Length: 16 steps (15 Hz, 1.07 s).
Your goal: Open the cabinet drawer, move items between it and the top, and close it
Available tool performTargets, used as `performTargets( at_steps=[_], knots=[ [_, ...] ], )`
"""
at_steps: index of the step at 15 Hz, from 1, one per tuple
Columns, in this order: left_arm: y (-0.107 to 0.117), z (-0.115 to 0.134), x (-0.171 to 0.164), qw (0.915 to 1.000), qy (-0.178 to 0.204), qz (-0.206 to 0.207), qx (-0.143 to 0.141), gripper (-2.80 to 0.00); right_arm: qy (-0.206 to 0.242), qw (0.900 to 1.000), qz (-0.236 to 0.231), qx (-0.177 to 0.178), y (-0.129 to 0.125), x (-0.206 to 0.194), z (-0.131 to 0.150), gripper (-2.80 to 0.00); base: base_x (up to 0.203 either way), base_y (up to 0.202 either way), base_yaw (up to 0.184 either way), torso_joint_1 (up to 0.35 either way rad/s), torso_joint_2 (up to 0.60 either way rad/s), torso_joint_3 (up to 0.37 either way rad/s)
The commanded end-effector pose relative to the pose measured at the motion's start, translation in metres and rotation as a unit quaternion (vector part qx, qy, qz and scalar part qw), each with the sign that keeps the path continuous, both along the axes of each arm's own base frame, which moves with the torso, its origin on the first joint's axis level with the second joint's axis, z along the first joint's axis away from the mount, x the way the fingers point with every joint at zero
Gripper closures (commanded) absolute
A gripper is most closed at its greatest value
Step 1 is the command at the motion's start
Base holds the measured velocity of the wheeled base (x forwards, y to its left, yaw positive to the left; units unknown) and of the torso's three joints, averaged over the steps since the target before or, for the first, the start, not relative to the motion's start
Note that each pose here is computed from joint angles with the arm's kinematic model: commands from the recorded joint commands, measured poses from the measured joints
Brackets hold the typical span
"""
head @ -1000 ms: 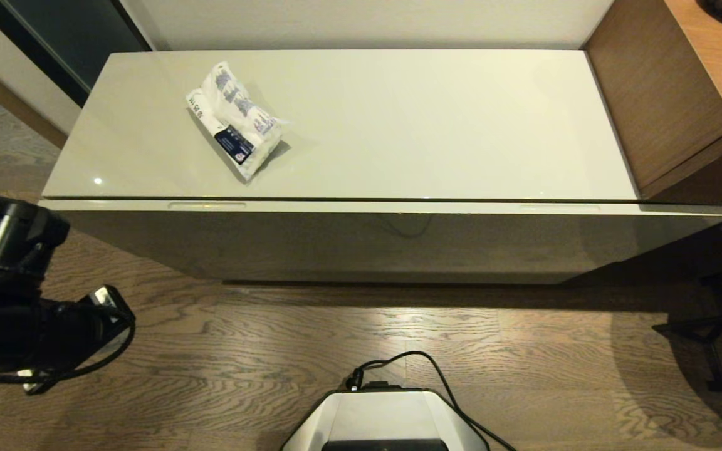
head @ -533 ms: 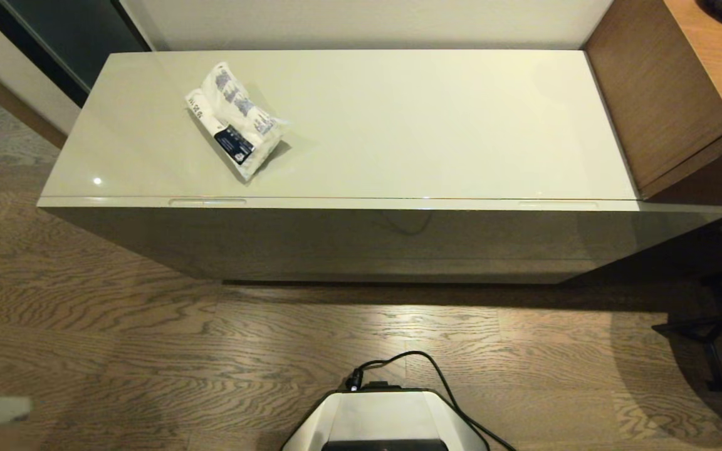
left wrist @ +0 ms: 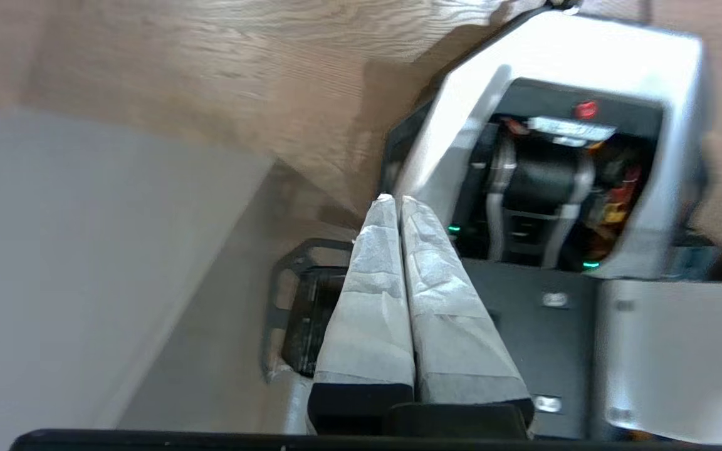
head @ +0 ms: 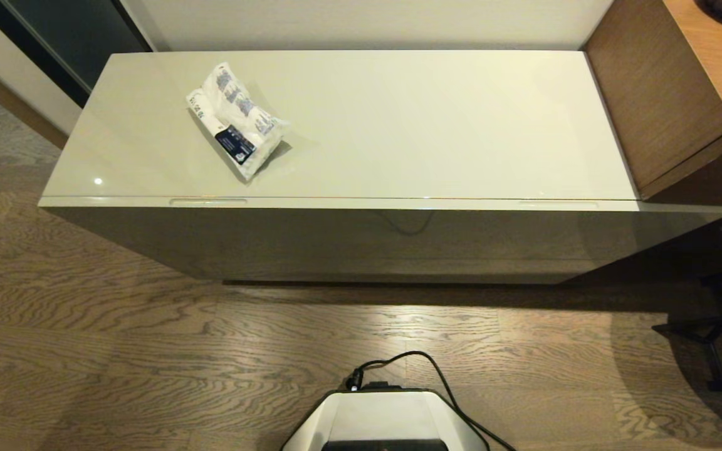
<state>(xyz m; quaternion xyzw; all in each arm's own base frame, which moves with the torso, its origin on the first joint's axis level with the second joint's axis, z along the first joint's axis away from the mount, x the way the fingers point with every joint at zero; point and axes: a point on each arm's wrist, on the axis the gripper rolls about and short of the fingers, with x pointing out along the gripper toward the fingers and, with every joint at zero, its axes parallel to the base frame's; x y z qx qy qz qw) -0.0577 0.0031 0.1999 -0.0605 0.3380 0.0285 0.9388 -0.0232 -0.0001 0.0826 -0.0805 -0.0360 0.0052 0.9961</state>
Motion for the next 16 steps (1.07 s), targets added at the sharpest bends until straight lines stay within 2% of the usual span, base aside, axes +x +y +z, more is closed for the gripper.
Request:
performTargets(
  at_steps=[1, 3, 4, 7, 9, 11, 13, 16],
  knots=[
    [-0.003, -0.029, -0.012, 0.9997, 0.0, -0.001, 0.025, 0.0, -0.005, 1.0, 0.0, -0.001, 0.0, -0.001, -0.001, 0.0, 0.0, 0.0, 0.0, 0.0, 0.0, 0.0],
    [-0.005, -0.067, -0.007, 0.9976, 0.051, -0.001, 0.046, 0.0, -0.005, 1.0, 0.0, 0.0, 0.0, -0.001, -0.001, 0.0, 0.0, 0.0, 0.0, 0.0, 0.0, 0.0],
    [-0.005, -0.078, -0.003, 0.9972, 0.054, 0.002, 0.052, 0.0, -0.005, 1.0, 0.0, 0.0, 0.0, -0.001, -0.001, 0.0, 0.0, 0.0, 0.0, 0.0, 0.0, 0.0],
    [-0.004, -0.086, 0.017, 0.9978, -0.02, 0.012, 0.063, 0.0, -0.005, 1.0, 0.0, 0.0, 0.0, -0.001, -0.001, 0.0, 0.0, 0.0, 0.0, 0.0, 0.0, 0.0],
    [-0.003, -0.09, 0.028, 0.9947, -0.073, 0.018, 0.07, 0.0, -0.004, 1.0, 0.0, 0.0, 0.0, -0.001, -0.001, 0.0, 0.0, 0.0, 0.0, 0.0, 0.0, 0.0],
    [-0.002, -0.094, 0.028, 0.9877, -0.139, -0.003, 0.072, 0.0, -0.004, 1.0, 0.0, 0.0, 0.0, -0.001, -0.001, 0.0, 0.0, 0.0, 0.0, 0.0, 0.0, 0.0],
    [-0.002, -0.097, 0.027, 0.986, -0.148, -0.016, 0.075, 0.0, -0.004, 1.0, 0.0, 0.0, 0.0, -0.001, -0.001, 0.0, 0.0, 0.0, 0.0, 0.0, 0.0, 0.0],
    [-0.003, -0.117, 0.02, 0.9716, -0.219, -0.036, 0.082, 0.0, -0.005, 1.0, 0.0, 0.0, 0.0, -0.001, -0.001, 0.0, 0.0, 0.0, 0.0, 0.0, 0.0, 0.0]
  ],
)
